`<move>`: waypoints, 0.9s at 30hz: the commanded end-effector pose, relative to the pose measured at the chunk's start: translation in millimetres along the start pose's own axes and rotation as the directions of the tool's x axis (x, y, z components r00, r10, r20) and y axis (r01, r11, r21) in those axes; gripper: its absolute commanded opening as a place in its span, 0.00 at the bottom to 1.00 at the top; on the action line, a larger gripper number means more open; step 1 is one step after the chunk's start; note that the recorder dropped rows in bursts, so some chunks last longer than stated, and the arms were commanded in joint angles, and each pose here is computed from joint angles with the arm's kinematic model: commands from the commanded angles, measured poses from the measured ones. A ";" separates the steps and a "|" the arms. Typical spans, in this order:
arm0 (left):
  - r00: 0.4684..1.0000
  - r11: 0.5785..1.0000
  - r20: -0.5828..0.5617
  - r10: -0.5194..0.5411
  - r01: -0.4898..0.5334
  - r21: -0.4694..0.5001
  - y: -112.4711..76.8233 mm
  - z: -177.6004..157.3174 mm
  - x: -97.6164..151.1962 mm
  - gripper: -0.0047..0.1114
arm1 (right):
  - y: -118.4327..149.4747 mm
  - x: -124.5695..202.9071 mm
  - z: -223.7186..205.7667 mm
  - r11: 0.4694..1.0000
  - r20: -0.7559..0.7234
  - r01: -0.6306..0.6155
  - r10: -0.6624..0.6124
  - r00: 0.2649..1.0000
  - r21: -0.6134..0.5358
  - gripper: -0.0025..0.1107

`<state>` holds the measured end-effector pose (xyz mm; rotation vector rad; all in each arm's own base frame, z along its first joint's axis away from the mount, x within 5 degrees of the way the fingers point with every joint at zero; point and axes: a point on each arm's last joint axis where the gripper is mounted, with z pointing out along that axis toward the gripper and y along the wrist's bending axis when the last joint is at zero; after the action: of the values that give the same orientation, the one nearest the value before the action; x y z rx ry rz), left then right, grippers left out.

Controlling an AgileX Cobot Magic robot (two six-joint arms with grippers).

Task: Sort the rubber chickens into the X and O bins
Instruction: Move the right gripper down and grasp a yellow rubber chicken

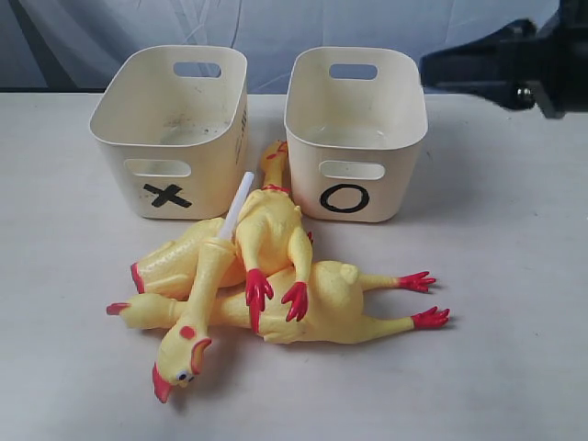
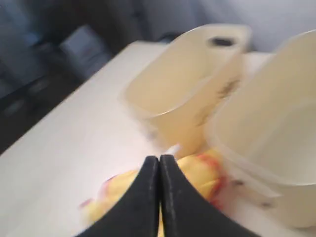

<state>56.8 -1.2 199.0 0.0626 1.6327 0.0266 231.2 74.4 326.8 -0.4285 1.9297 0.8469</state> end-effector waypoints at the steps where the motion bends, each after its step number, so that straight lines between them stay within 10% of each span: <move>1: 1.000 1.000 0.016 -0.007 0.007 0.000 0.0 -0.6 -2.0 0.04 | -44.2 -16.0 -19.0 0.855 0.259 -0.167 0.040 0.965 0.491 0.02; 7: 1.000 1.000 0.016 -0.007 0.007 0.000 0.0 -0.6 -2.0 0.04 | -83.5 9.0 -49.5 0.483 0.274 -0.201 -0.084 0.958 0.852 0.02; 11: 1.000 1.000 0.016 -0.007 0.007 0.000 0.0 -0.6 -2.0 0.04 | -99.6 41.4 -69.7 0.132 0.426 -0.439 0.112 0.898 0.889 0.02; 13: 1.000 1.000 0.016 -0.007 0.007 0.000 0.0 -0.6 -2.0 0.04 | -96.6 56.1 -63.8 0.072 0.540 -0.584 0.300 0.786 0.809 0.02; 20: 1.000 1.000 0.016 -0.007 0.007 0.000 0.0 -0.6 -2.0 0.04 | -52.3 57.4 -4.6 0.585 0.197 -0.547 0.554 0.809 0.599 0.02; 24: 1.000 1.000 0.016 -0.007 0.007 0.000 0.0 -0.6 -2.0 0.04 | -6.2 52.2 20.8 0.889 -0.137 -0.230 0.305 0.942 0.395 0.02; 27: 1.000 1.000 0.016 -0.007 0.007 0.000 0.0 -0.6 -2.0 0.04 | 34.3 49.1 35.2 0.992 -0.276 0.077 -0.046 0.960 0.103 0.02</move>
<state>56.8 -1.2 199.0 0.0626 1.6327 0.0266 219.0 94.8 272.6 -0.1182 2.3266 0.5957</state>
